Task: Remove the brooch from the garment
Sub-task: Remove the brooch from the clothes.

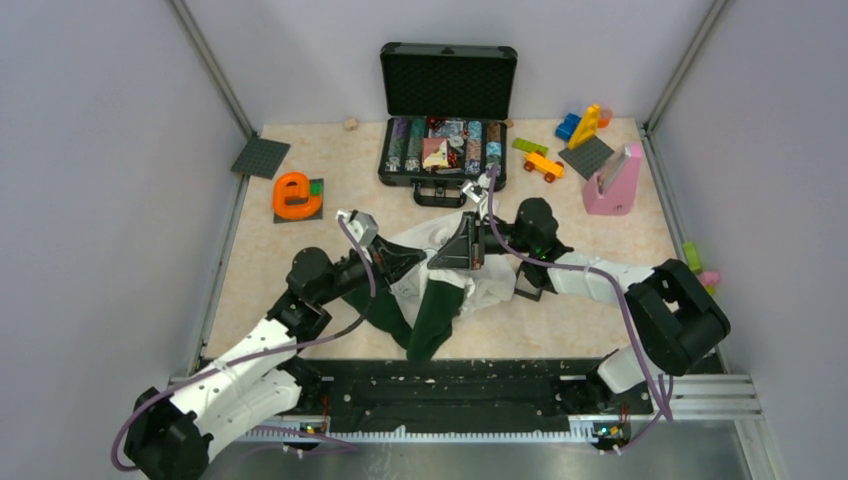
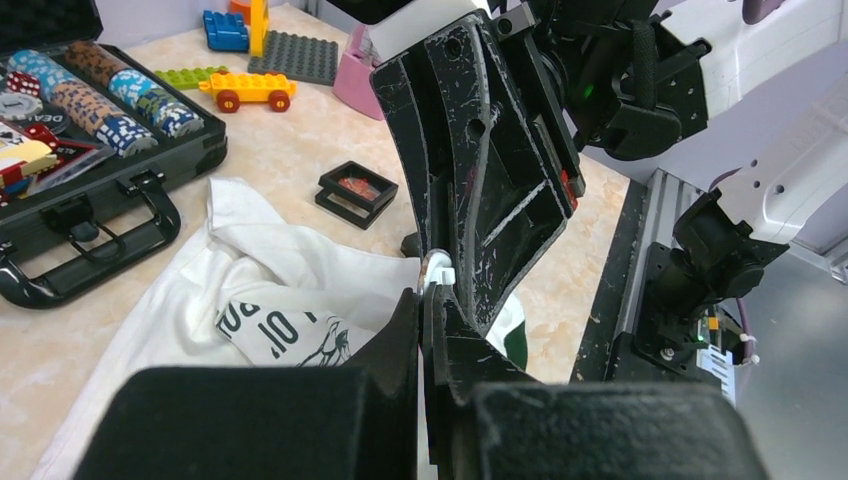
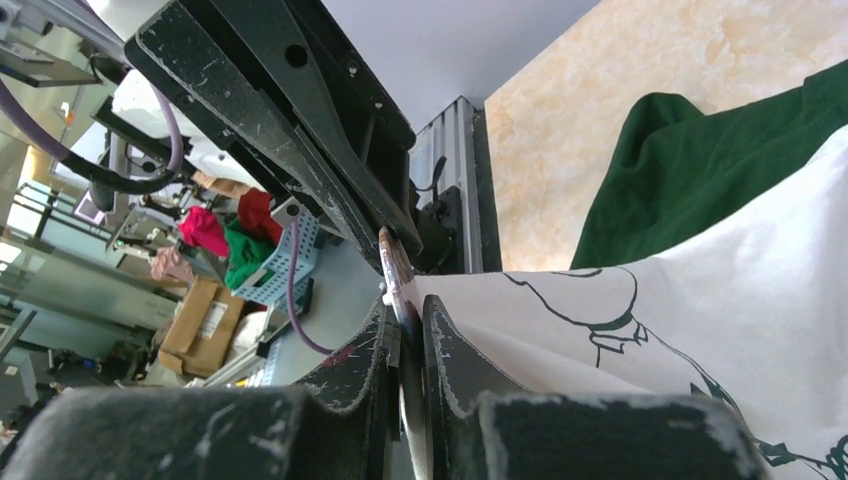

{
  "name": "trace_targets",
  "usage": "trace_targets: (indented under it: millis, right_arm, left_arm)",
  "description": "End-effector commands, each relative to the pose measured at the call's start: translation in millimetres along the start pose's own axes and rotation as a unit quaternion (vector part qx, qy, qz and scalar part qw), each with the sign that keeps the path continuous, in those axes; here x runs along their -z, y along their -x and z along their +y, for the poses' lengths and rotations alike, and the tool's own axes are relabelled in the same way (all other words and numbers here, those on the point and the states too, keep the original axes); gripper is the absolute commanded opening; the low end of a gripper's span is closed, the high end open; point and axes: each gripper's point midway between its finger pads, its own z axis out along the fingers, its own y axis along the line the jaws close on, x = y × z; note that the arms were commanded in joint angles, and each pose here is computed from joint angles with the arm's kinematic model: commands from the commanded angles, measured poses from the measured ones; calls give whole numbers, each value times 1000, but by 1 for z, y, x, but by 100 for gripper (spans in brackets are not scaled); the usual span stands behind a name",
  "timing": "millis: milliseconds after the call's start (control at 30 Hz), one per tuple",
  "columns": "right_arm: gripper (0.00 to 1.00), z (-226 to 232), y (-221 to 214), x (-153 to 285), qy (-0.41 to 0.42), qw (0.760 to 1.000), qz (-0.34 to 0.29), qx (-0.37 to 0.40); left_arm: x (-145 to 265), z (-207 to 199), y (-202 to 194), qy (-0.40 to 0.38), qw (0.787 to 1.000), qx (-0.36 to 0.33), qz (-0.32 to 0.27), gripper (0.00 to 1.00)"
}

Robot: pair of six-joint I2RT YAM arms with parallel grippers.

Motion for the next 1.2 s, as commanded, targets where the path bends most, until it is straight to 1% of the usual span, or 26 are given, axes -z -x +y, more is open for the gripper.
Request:
trace_targets:
  millis: [0,167,267,300,333,367,400,467,533,633,700,900,1067,1133,1167]
  right_arm:
    - [9,11,35,-16,2,998,-41,52]
    - [8,15,32,-13,5,997,-32,66]
    - [0,18,27,-8,5,996,-19,83]
    - [0,19,25,-6,7,996,-14,88]
    - [0,22,23,-3,13,995,-6,94]
    - [0,26,21,-1,22,995,2,101]
    - [0,29,19,1,30,994,11,104]
    - [0,33,14,3,48,992,34,113]
    - [0,35,11,4,58,989,59,123]
    - [0,34,6,5,61,986,89,127]
    - [0,36,7,6,60,984,97,140]
    - [0,40,7,9,60,980,105,157]
    - [0,42,6,10,62,979,109,161]
    - [0,43,5,10,62,979,110,160]
    - [0,42,5,10,60,979,110,160]
  left_arm:
    - [-6,-55,-4,-134,990,30,32,0]
    - [-10,-50,-4,-119,991,38,38,0]
    - [-6,-38,-3,-75,995,52,31,0]
    - [-4,-37,-1,-70,996,51,24,0]
    - [-1,-37,0,-68,996,53,21,4]
    - [2,-37,1,-68,996,57,20,10]
    - [4,-38,2,-70,995,63,20,19]
    - [6,-40,4,-81,993,78,22,30]
    - [9,-46,5,-103,990,92,26,37]
    - [11,-51,9,-125,985,113,28,40]
    - [11,-53,13,-136,983,120,27,37]
    - [12,-57,23,-151,980,126,15,16]
    - [11,-56,25,-151,980,125,16,6]
    - [9,-54,24,-148,981,124,18,0]
    - [9,-53,24,-147,981,123,18,0]
